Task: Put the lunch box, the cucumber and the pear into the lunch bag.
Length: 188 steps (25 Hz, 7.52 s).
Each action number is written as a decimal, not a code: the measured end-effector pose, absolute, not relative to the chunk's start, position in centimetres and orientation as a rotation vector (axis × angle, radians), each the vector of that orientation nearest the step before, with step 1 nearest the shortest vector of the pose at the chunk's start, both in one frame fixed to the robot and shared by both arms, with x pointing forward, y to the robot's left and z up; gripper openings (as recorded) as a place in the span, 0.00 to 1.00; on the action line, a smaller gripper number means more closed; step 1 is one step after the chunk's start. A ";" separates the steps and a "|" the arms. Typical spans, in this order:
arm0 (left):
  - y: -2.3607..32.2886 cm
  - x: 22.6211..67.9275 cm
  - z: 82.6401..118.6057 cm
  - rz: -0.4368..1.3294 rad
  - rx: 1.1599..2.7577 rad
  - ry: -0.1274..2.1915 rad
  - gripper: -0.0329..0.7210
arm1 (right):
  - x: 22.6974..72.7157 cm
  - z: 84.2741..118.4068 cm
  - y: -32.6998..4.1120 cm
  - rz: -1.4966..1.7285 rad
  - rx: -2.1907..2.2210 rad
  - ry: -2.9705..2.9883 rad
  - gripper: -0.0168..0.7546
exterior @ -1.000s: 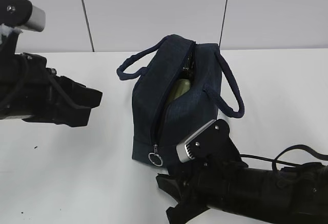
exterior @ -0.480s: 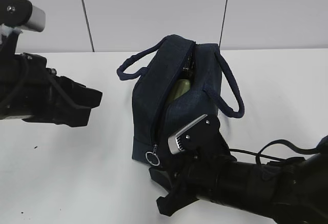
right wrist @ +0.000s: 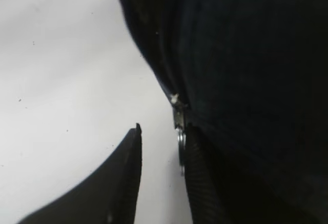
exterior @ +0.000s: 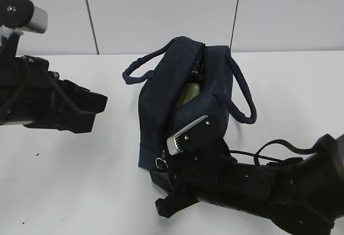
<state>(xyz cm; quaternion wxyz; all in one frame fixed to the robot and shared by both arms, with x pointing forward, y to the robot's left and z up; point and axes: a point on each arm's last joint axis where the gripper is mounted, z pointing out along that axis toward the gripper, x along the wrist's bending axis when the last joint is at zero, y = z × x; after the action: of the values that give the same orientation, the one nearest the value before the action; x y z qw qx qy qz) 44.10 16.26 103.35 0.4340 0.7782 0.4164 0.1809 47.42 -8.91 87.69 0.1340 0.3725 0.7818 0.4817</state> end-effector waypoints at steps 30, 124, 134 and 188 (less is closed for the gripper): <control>16.3 44.1 103.4 0.451 1.938 1.037 0.36 | 47.2 90.0 -9.1 1.344 1.069 2.301 0.03; 9.6 48.2 99.8 0.400 2.168 0.841 0.03 | 50.3 105.5 -9.9 1.064 0.876 2.139 0.03; 9.5 48.1 99.8 0.370 2.185 0.837 0.03 | 53.9 106.7 -13.4 1.009 1.029 2.007 0.03; 7.5 56.3 104.1 0.302 2.105 0.858 0.47 | 61.6 103.9 -17.0 0.958 1.238 1.892 0.03</control>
<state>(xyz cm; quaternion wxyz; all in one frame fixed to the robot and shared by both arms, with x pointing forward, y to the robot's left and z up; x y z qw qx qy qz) 56.27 7.46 104.11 0.4115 0.8367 0.3408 0.1200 61.64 -17.03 103.88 0.3362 0.4749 0.7255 0.3676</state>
